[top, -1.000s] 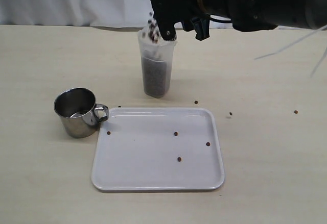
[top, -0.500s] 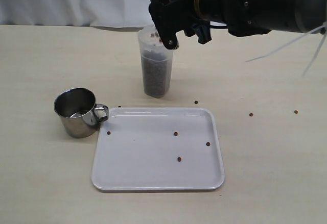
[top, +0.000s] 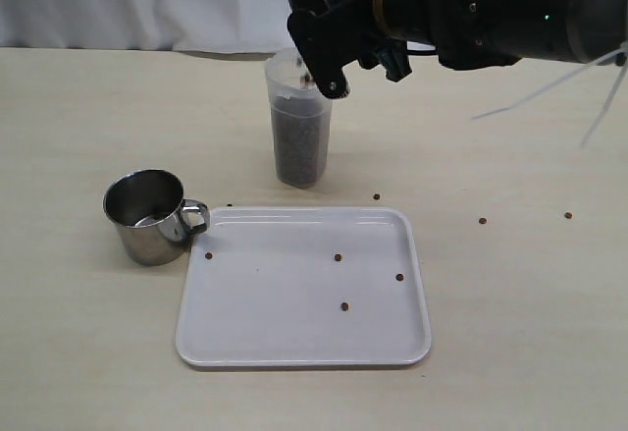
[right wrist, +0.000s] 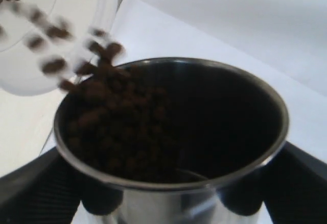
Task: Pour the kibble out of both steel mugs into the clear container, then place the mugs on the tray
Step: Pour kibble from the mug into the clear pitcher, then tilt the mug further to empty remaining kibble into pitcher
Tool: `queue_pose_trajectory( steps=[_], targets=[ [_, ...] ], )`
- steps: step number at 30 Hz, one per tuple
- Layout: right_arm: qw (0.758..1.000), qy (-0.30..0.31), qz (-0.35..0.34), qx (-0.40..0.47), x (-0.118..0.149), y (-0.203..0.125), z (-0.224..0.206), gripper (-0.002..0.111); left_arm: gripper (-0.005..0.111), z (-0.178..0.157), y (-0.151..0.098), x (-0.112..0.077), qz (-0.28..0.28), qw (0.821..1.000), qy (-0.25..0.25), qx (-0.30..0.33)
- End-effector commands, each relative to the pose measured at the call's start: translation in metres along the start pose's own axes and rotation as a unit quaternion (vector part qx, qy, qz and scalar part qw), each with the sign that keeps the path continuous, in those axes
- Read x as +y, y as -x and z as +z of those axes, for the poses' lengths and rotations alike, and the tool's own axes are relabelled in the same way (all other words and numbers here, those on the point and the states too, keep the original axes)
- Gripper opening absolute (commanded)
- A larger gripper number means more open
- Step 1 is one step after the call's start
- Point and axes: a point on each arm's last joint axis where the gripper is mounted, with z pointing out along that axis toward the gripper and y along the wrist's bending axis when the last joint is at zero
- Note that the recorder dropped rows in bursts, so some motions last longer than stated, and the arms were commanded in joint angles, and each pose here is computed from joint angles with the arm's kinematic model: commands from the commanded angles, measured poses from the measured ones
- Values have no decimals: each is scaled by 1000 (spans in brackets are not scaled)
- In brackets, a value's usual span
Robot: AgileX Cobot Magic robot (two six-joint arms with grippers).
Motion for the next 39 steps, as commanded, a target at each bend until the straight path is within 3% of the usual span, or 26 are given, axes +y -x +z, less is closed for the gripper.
queue_pose_trajectory(
  steps=[1, 24, 33, 39],
  targets=[
    [1000, -8, -25, 5, -6, -2, -3, 5, 0, -1, -1, 0, -5, 1000, -1, 0],
    [995, -9, -97, 3, -6, -2, -3, 5, 0, -1, -1, 0, -5, 1000, -2, -1],
    [995, -22, -96, -7, -13, -1, -3, 5, 0, -1, -1, 0, -5, 1000, -2, -1],
    [991, -25, -134, -9, -16, 9, -4, 5, 0, -1, -1, 0, -5, 1000, -2, -1]
  ],
)
